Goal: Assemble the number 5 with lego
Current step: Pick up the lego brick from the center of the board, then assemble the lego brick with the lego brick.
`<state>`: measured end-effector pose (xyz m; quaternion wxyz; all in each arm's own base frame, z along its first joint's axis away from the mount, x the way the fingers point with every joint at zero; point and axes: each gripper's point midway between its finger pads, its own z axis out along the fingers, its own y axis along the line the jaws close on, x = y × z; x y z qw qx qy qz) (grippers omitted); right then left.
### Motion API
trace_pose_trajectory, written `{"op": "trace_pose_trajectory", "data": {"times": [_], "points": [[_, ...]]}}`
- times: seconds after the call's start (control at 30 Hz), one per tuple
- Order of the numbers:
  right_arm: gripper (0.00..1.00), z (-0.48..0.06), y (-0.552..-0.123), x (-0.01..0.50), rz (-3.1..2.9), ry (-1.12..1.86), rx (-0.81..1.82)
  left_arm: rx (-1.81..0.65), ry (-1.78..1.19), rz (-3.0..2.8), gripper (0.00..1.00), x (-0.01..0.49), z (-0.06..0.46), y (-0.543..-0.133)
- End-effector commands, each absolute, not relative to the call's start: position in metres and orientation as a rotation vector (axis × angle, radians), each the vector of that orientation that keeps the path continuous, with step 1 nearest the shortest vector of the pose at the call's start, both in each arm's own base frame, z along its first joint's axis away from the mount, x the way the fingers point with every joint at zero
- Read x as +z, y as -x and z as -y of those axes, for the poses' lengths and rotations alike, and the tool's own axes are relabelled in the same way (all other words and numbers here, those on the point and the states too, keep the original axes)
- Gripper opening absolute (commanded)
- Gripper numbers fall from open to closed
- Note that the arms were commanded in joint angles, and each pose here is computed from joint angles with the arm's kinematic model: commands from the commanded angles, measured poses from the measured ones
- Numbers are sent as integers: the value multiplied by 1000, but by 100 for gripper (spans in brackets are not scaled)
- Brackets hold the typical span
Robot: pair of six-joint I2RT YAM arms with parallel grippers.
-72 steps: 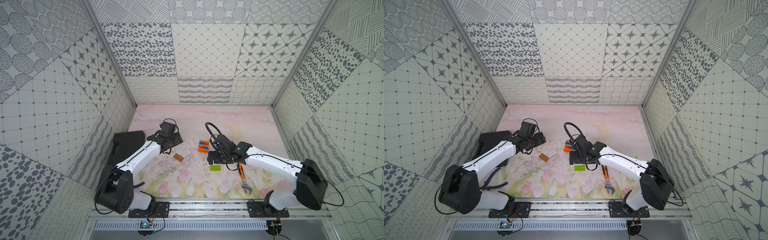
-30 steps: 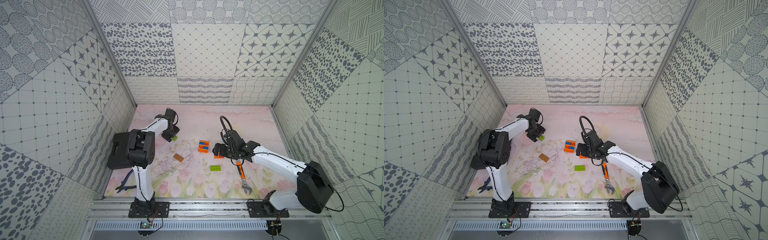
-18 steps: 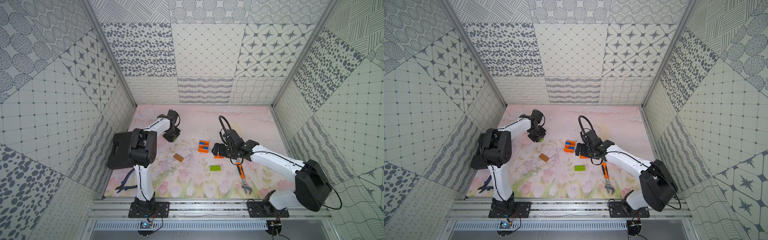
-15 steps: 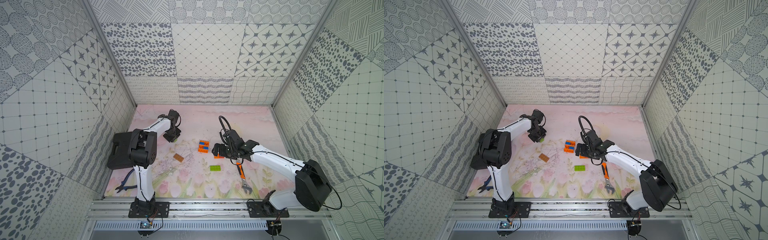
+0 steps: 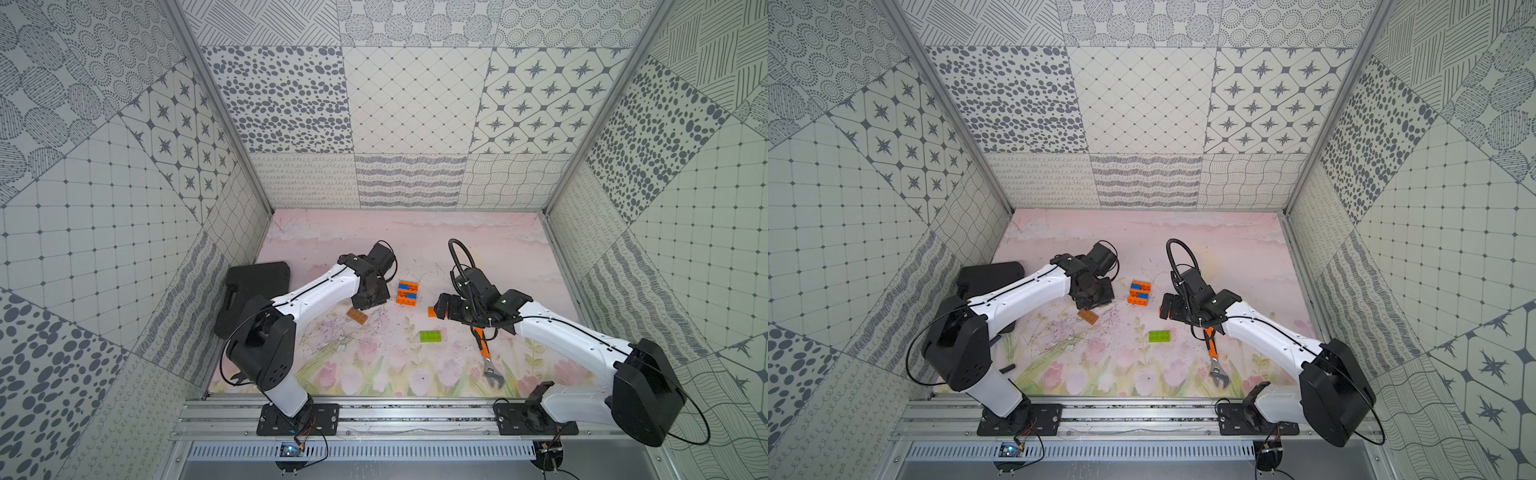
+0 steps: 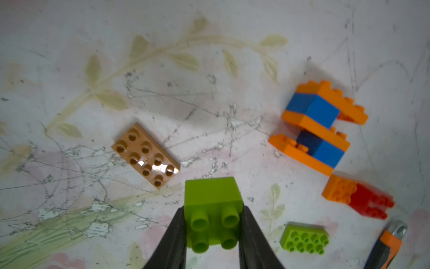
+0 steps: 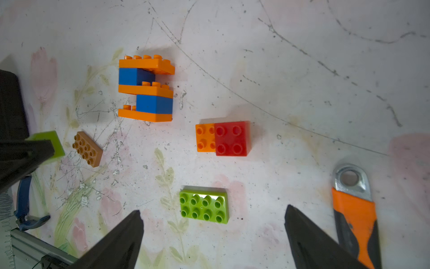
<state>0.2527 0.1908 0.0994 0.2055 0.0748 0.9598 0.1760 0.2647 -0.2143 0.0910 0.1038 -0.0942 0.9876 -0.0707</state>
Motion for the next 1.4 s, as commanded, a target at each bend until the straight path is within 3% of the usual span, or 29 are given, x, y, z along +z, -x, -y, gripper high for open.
{"op": "trace_pose_trajectory", "data": {"times": [0.0,0.17,0.53,1.37], "points": [[99,-175,-250,96,-2674,-289,483,-386,18,-2910,28,92,265,-230],[99,-170,-246,92,-2655,-303,529,-558,-117,-2906,28,85,307,-215],[99,-172,-241,82,-2667,-326,630,-544,-102,-2963,25,67,334,-211],[99,-164,-239,70,-2703,-350,637,-408,-31,-3040,26,44,344,-206]]}}
